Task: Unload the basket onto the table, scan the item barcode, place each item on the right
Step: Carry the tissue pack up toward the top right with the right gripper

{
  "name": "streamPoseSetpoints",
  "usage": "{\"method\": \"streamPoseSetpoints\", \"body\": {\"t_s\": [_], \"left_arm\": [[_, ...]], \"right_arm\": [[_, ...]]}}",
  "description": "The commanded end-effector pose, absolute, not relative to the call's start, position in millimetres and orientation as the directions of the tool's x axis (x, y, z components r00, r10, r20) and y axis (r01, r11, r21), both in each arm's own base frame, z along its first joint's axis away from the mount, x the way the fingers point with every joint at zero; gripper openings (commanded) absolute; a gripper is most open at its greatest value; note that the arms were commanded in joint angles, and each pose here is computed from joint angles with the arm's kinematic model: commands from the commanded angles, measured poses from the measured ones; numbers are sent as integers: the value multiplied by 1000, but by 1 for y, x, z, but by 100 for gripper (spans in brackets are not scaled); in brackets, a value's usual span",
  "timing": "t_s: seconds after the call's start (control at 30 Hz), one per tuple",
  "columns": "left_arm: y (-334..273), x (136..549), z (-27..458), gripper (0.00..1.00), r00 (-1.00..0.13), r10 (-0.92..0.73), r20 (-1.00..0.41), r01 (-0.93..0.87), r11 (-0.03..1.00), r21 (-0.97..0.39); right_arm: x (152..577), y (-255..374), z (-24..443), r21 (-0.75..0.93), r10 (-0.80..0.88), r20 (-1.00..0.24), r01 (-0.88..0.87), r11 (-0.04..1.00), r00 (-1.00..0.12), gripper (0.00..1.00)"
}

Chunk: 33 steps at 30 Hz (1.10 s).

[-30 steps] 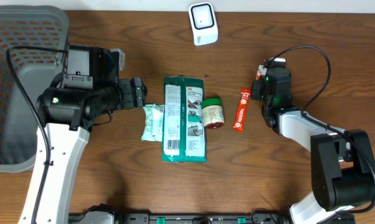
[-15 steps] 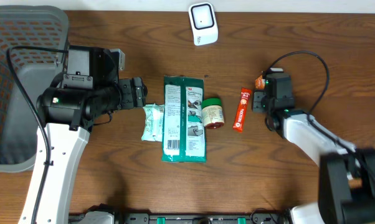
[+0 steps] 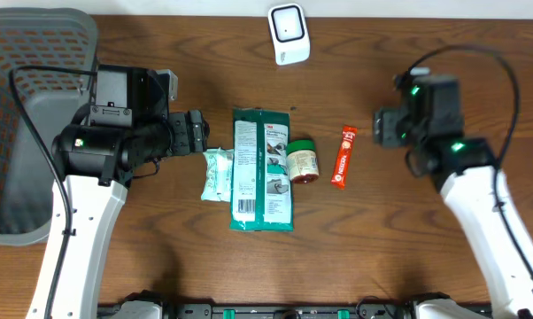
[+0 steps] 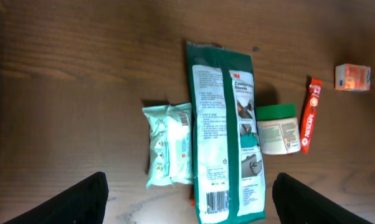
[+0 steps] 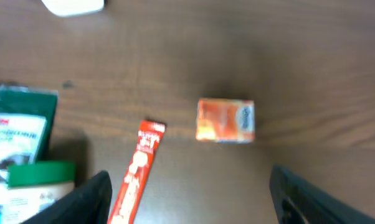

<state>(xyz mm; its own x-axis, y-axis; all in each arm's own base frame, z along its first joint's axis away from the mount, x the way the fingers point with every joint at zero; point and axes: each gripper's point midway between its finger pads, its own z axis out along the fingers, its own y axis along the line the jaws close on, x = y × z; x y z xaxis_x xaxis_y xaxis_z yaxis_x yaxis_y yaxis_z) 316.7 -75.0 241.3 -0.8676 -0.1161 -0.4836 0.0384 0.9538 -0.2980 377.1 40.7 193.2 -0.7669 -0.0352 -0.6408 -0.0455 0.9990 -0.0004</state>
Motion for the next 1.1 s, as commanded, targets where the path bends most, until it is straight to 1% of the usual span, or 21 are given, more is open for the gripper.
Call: {"method": "streamPoseSetpoints", "body": {"t_s": [0.0,0.13,0.2,0.27,0.37,0.4,0.47,0.5,0.57,0.73,0.83,1.07], "left_arm": [[-73,318,246,85,-861,-120,-495,34,956,-292],[-73,318,246,84,-861,-120,-495,34,956,-292],[-73,318,246,85,-861,-120,-495,34,956,-292],[-73,318,246,85,-861,-120,-495,34,956,-292],[-73,318,246,84,-861,-120,-495,34,956,-292],[-73,318,246,84,-861,-120,-495,34,956,-292],[-73,318,246,84,-861,-120,-495,34,956,-292],[-73,318,246,85,-861,-120,-495,34,956,-292],[-73,318,246,84,-861,-120,-495,34,956,-292],[-73,318,246,84,-861,-120,-495,34,956,-292],[-73,318,246,84,-861,-120,-495,34,956,-292],[-73,318,246,84,-861,-121,-495,34,956,-292]], "right_arm": [[393,27,223,13,-28,-611,-46,999,-791,78],[405,1,224,18,28,-518,22,1000,-855,78],[416,-8,215,55,63,-488,41,998,-870,72],[427,-14,197,131,104,-452,49,990,-886,65],[438,-20,163,293,179,-375,67,954,-910,35],[442,-23,150,347,206,-347,79,935,-915,22],[449,-35,124,397,246,-301,114,911,-921,8],[451,-42,108,405,264,-273,139,904,-925,5],[453,-53,81,413,290,-225,178,893,-930,4],[450,-56,30,425,304,-125,226,876,-944,8],[448,-50,18,425,294,-96,227,876,-951,10],[430,-20,7,422,238,-21,207,883,-971,8]]}}
